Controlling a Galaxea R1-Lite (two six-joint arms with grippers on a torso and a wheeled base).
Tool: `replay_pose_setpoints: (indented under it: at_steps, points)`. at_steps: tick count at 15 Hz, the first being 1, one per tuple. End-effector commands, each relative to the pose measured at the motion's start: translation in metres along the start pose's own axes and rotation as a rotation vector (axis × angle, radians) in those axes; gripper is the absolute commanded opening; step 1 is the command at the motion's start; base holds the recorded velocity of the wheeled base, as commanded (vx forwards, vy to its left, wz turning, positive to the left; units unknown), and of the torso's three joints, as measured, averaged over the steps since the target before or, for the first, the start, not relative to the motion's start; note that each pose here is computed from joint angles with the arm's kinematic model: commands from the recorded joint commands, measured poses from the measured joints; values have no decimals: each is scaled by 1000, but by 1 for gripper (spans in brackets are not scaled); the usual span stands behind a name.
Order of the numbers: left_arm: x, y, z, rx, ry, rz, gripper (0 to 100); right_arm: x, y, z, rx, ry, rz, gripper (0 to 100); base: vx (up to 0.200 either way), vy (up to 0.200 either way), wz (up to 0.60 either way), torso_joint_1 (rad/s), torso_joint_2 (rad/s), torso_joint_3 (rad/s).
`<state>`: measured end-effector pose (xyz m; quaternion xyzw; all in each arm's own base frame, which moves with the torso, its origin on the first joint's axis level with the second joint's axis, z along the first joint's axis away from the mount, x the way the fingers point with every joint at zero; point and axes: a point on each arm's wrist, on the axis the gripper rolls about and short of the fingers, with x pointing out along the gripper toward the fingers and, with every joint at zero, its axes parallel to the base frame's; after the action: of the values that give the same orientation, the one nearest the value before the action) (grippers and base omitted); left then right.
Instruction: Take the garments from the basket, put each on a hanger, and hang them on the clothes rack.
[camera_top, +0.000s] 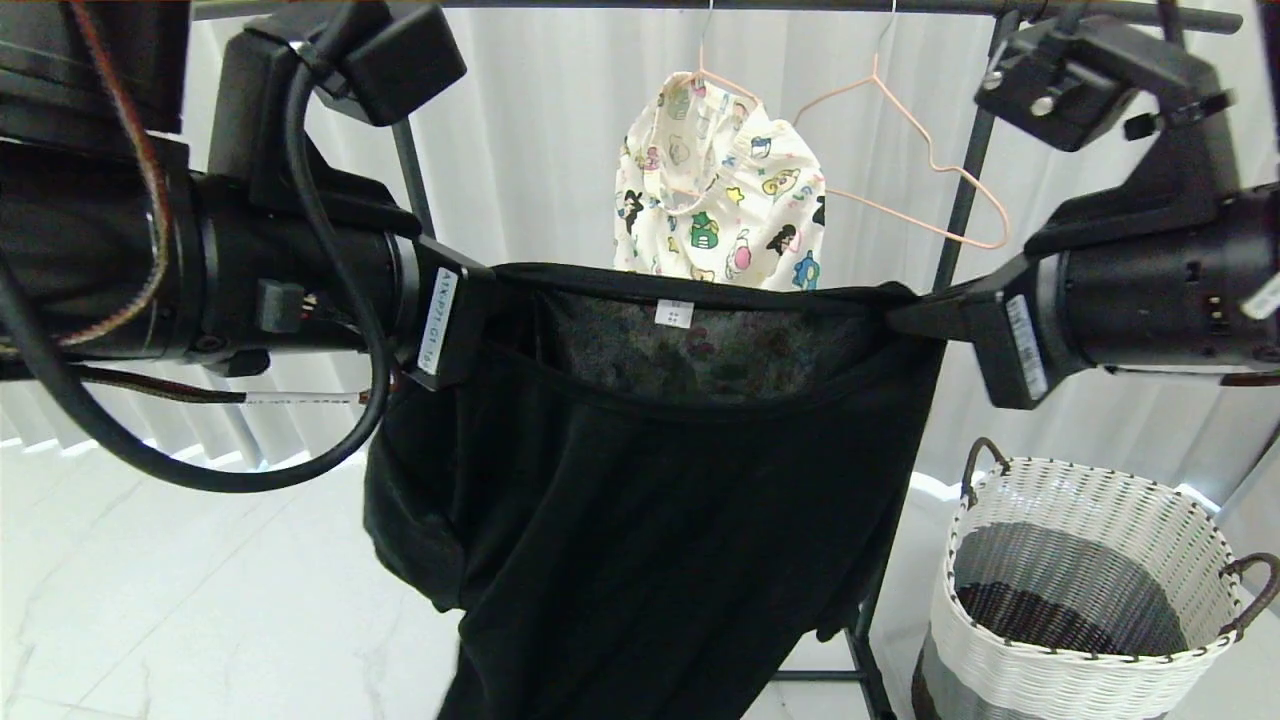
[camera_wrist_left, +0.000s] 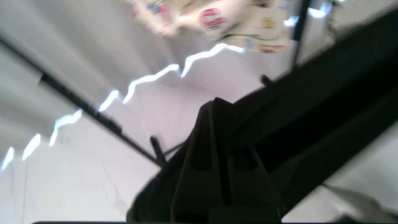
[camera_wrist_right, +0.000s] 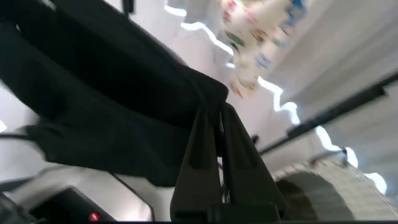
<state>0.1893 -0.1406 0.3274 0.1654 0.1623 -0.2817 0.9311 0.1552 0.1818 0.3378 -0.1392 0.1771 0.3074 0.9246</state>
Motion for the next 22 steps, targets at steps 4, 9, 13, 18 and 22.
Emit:
replay_pose_setpoints:
  at_steps: [4, 9, 13, 18, 22]
  points:
    - [-15, -12, 7, 114, -68, -109, 0, -54, -24, -2, 27, -62, -20, 0, 0, 0, 0, 0, 0, 0]
    - [-20, -15, 9, 148, -87, -128, 0, -66, -25, -6, -9, -56, 39, 0, 0, 0, 0, 0, 0, 0]
    - [-4, -19, 4, 156, -51, -139, 0, -75, -25, -11, -27, -41, 47, 0, 0, 0, 0, 0, 0, 0]
    - [63, -32, 25, 158, -267, -241, 0, -121, -6, -31, -135, 25, 263, 0, 0, 0, 0, 0, 0, 0]
    - [66, -33, 27, 161, -282, -269, 0, -118, 7, -31, -134, 43, 332, 0, 0, 0, 0, 0, 0, 0]
